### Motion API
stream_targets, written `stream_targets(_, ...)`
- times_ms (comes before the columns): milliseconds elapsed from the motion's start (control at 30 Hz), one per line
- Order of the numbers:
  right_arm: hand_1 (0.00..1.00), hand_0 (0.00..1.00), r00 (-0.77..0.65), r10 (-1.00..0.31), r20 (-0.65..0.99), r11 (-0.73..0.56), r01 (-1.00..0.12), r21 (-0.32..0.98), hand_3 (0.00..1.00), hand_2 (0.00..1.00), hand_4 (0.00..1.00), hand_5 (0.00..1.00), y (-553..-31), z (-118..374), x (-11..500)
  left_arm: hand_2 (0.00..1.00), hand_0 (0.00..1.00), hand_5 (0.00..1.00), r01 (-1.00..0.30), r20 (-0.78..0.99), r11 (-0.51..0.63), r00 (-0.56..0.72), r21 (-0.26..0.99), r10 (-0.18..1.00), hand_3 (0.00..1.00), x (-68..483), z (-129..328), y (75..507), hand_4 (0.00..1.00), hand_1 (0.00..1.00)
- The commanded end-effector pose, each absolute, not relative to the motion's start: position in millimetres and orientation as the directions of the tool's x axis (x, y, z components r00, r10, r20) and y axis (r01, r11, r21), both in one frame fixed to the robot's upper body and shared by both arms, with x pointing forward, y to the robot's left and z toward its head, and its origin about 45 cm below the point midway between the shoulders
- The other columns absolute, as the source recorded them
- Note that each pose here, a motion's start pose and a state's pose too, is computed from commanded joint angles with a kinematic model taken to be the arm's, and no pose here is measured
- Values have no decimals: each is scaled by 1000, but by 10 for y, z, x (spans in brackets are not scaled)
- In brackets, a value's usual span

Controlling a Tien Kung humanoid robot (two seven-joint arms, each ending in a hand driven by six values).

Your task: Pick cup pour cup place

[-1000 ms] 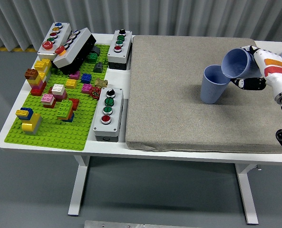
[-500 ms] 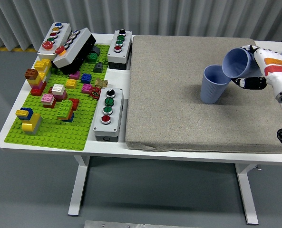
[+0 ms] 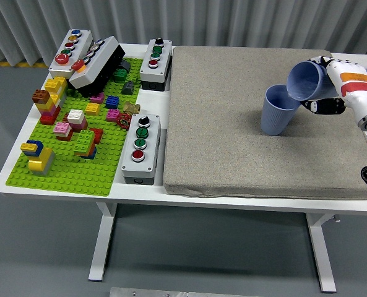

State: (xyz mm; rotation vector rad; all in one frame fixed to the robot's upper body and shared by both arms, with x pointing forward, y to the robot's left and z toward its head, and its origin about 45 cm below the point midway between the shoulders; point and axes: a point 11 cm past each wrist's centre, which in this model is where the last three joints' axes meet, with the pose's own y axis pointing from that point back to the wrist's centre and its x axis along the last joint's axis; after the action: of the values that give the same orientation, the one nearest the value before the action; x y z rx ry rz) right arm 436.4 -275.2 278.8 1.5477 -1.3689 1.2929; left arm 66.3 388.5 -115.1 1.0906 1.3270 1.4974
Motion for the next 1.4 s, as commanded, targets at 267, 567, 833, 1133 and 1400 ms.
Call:
stream_targets(267, 638, 805, -56, -254, 966, -221, -969, -114, 593, 506, 814, 266, -2731, 2812, 4377, 917, 880, 909, -38, 78, -92, -271, 995, 959, 798, 658, -1150, 3892, 635, 847)
stream_targets(567, 638, 806, -64, -233, 970, -225, -967, -118, 592, 507, 813, 261, -2738, 2832, 4396, 917, 880, 909, -36, 80, -93, -271, 995, 959, 798, 651, -1149, 3901, 635, 847)
stream_targets(833, 638, 808, -68, -216, 974, -227, -967, -118, 592, 507, 810, 260, -2758, 2841, 4416, 917, 880, 909, -40, 80, -94, -272, 995, 959, 798, 668, -1146, 3903, 635, 847)
stream_targets(1133, 637, 812, -84, -193, 978, -233, -964, -129, 591, 507, 808, 258, -2783, 2837, 4427, 917, 880, 909, -43, 80, -95, -272, 995, 959, 799, 685, -1142, 3907, 635, 848)
stream_targets(1400, 639, 812, -102, -176, 979, -248, -958, -144, 591, 507, 808, 257, -2756, 2840, 4428, 917, 880, 910, -45, 80, -96, -271, 994, 959, 798, 695, -1140, 3909, 636, 848)
